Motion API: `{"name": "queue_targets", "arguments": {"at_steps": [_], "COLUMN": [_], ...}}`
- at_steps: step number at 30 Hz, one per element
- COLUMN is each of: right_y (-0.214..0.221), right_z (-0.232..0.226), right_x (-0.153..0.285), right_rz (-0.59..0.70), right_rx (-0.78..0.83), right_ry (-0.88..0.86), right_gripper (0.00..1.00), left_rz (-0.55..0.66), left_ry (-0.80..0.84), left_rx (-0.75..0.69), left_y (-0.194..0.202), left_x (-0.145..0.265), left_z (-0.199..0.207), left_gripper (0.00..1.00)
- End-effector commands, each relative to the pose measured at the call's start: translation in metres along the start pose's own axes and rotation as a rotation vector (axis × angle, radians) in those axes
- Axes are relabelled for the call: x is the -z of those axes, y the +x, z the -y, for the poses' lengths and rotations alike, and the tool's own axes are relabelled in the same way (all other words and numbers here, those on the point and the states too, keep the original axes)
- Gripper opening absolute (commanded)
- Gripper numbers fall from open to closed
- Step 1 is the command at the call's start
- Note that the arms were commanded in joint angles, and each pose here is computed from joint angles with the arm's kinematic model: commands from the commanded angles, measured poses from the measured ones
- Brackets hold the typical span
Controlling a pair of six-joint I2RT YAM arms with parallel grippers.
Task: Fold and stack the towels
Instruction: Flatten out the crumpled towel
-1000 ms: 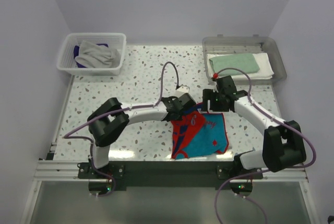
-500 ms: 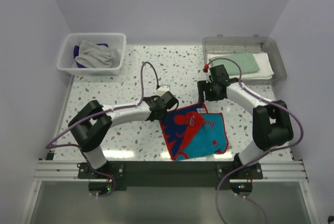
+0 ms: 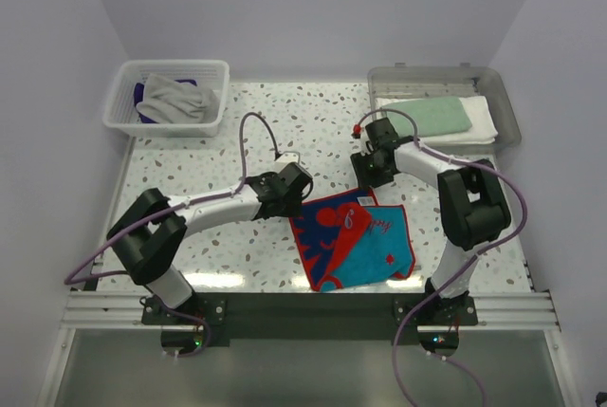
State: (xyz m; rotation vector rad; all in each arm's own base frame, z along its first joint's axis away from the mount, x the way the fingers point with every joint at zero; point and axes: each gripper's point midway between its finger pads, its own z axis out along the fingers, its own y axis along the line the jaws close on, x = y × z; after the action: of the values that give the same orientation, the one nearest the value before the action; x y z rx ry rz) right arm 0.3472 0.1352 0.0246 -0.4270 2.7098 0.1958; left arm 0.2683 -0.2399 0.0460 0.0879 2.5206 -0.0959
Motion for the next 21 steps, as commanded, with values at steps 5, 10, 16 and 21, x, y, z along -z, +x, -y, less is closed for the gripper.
{"name": "queue_targets", "arguments": {"at_steps": [5, 10, 16, 21], "right_y": [0.006, 0.017, 0.028, 0.028], "right_z": [0.002, 0.003, 0.001, -0.002], "right_x": [-0.013, -0.020, -0.022, -0.022], "right_rz": [-0.060, -0.110, -0.152, -0.152], "right_rx": [0.056, 0.067, 0.119, 0.125], "right_ry": [0.049, 0.070, 0.090, 0.086], "right_gripper": [0.47, 0.38, 0.12, 0.00], "left_rz": [0.023, 0.006, -0.023, -0.012], "left_ry": [0.052, 0.059, 0.060, 0.075], "left_rx": [0.012, -0.019, -0.042, -0.040], "left_y": [-0.008, -0.010, -0.005, -0.010], "left_x": [-0.007, -0.015, -0.025, -0.026], "left_z": [0.006, 0.010, 0.013, 0.020], "left_gripper": [0.56, 0.56, 0.56, 0.57]}}
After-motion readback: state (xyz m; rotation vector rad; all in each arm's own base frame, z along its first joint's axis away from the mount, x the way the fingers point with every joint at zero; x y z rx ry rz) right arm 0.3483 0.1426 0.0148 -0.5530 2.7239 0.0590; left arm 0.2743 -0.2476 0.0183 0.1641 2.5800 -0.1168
